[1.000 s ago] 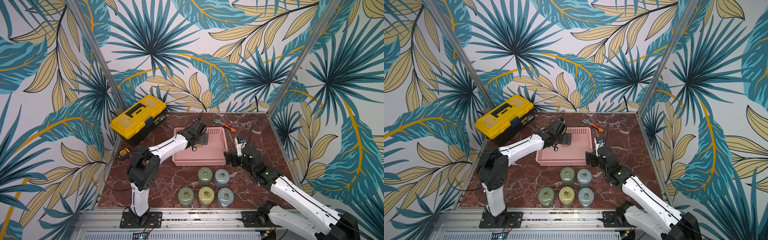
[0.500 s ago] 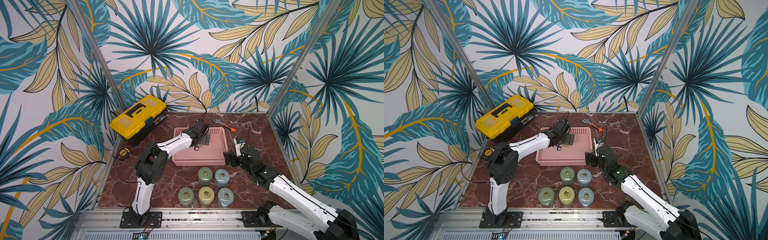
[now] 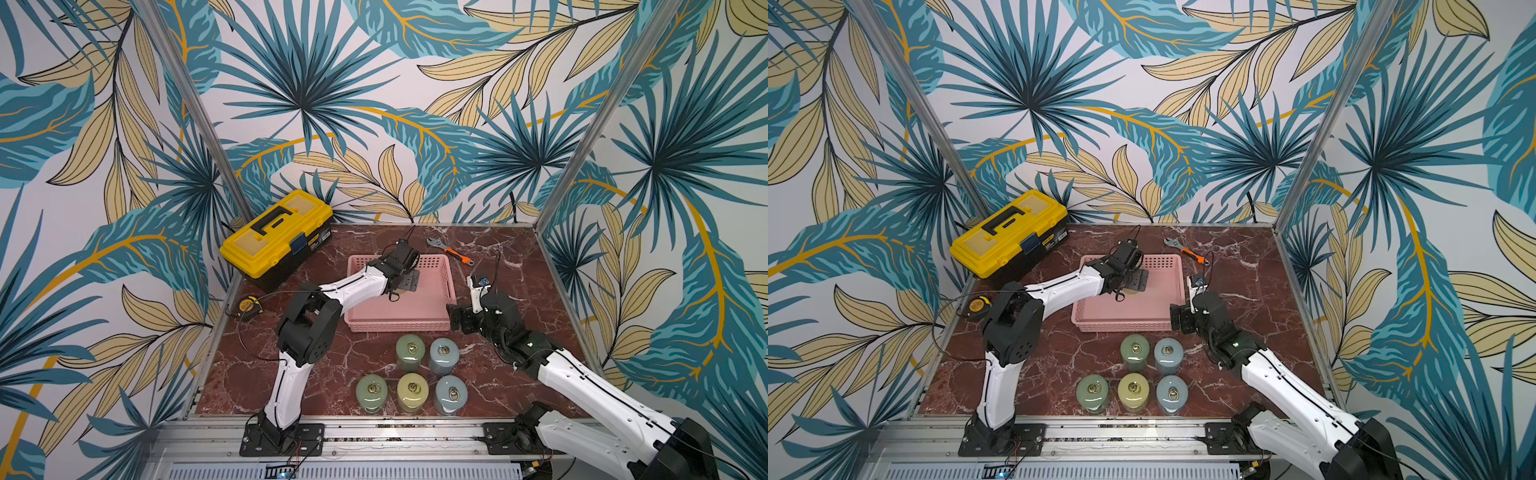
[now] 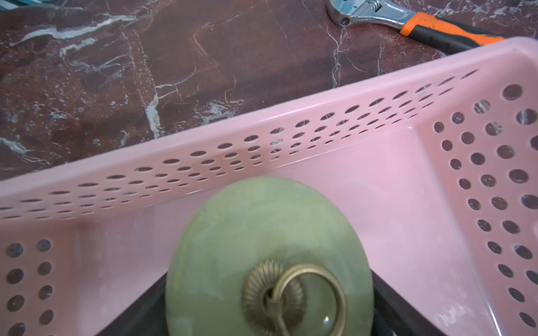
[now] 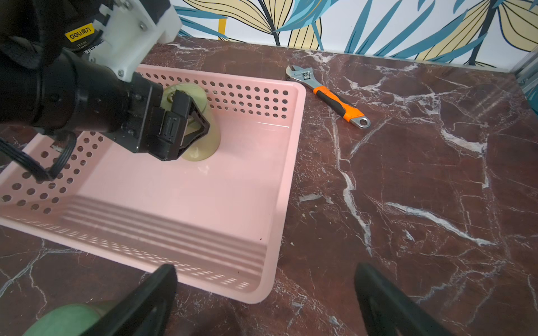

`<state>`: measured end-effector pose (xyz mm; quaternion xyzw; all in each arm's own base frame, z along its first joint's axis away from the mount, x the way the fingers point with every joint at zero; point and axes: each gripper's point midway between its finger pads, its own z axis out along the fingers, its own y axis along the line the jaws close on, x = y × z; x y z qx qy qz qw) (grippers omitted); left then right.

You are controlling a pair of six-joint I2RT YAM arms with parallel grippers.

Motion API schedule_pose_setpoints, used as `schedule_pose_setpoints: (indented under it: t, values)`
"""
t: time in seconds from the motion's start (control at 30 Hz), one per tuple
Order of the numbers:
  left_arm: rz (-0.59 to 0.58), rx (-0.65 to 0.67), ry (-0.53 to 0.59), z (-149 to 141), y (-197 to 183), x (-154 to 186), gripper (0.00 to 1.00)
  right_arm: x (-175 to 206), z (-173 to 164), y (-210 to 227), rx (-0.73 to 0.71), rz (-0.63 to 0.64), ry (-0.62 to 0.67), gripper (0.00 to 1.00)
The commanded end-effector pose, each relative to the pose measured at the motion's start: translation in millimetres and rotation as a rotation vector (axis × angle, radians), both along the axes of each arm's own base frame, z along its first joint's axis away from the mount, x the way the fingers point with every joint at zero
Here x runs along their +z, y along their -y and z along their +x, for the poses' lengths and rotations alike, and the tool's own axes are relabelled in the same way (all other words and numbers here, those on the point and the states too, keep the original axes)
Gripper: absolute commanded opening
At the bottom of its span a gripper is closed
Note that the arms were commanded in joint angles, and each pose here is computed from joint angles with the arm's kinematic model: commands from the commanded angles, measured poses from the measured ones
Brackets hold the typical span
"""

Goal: Take the tea canister out of the basket
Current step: Pick up the tea canister from the basket.

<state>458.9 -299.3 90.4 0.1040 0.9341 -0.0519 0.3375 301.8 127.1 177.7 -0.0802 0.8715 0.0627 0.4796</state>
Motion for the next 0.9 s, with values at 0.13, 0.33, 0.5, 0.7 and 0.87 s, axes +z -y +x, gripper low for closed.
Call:
schedule_pose_setpoints:
  t: [0.13, 0.33, 0.5, 0.7, 0.87]
  values:
    - [-0.034, -0.019, 0.059, 14.4, 13.6, 20.7, 0.79, -3.7, 0.8, 1.5, -0.001, -0.011, 0.004, 0.99]
    - [-0.035, -0.018, 0.06, 11.6, 11.1, 26.0, 0.63, -4.5, 1.0, 1.4, -0.001, -0.012, 0.001, 0.99]
    - [-0.058, -0.037, 0.073, 7.0, 11.7, 44.0, 0.57, -5.2, 1.3, 1.3, -0.001, -0.014, 0.0, 0.99]
    - [-0.088, -0.059, 0.108, -0.1, 10.3, 71.1, 0.54, -7.2, 2.0, 1.2, -0.001, -0.019, -0.005, 0.99]
    - [-0.096, -0.069, 0.126, -5.8, 7.8, 87.7, 0.53, -7.8, 2.4, 1.1, -0.002, -0.019, -0.006, 0.99]
